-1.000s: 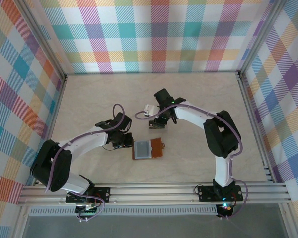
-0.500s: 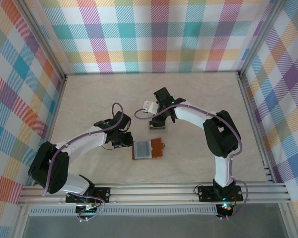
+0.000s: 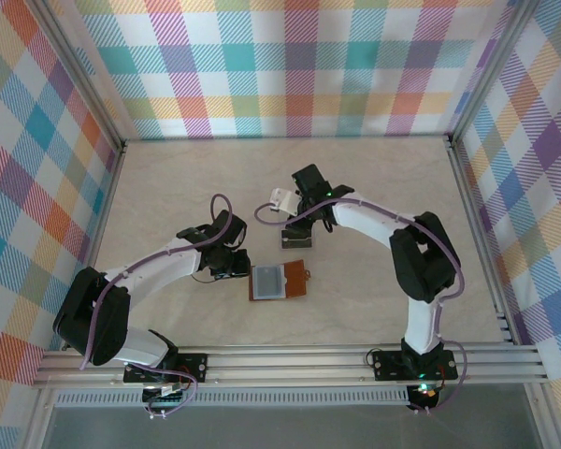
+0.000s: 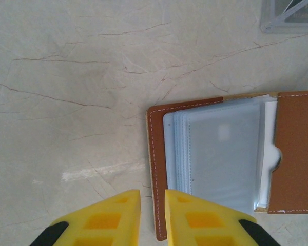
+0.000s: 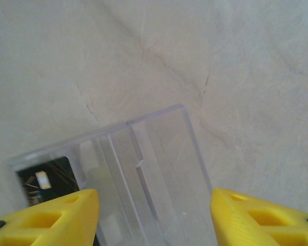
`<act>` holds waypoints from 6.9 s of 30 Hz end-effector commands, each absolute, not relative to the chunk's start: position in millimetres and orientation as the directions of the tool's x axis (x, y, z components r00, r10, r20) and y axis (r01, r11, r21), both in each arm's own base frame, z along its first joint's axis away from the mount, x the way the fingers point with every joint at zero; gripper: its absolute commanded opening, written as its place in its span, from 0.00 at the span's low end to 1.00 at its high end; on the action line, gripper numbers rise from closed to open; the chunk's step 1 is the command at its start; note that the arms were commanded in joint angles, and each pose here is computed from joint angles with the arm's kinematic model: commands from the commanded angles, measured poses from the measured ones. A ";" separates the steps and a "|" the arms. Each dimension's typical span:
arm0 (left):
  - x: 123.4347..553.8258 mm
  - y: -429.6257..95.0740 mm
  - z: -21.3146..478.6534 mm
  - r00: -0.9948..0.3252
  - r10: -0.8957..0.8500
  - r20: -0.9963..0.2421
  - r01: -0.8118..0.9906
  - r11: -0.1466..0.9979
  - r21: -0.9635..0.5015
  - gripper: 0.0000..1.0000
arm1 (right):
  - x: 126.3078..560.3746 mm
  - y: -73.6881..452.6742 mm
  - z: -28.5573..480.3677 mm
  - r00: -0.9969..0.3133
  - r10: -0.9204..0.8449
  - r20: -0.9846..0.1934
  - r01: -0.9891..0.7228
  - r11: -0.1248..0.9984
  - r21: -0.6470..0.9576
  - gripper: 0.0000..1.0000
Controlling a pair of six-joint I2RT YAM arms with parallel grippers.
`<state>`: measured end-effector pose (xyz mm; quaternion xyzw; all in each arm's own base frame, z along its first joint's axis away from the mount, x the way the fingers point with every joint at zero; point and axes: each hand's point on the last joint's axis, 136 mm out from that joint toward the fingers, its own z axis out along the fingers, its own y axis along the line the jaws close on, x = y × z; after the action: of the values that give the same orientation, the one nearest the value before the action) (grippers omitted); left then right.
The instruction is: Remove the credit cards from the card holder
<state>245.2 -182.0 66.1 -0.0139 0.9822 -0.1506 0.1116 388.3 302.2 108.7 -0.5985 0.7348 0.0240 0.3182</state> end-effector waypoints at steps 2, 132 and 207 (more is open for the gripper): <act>259.5 -200.6 86.3 -0.963 -0.091 -0.254 0.016 0.921 -0.390 0.20 | 357.0 319.7 159.4 -0.233 -0.722 -0.651 -0.905 0.406 -0.127 0.60; 233.9 -209.7 22.5 -0.997 0.034 -0.068 0.053 0.954 -0.295 0.06 | 214.0 359.7 68.3 -0.971 -0.240 0.016 -0.185 0.787 0.588 0.33; 220.2 -189.7 -1.6 -0.997 0.079 0.010 0.077 0.990 -0.123 0.05 | 224.0 347.2 32.9 -0.973 -0.207 0.104 -0.063 0.667 0.742 0.26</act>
<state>235.6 -214.2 27.0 0.0380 0.9906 -0.1287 0.0262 228.3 337.6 28.3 -0.0729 0.9268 0.3605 -0.0756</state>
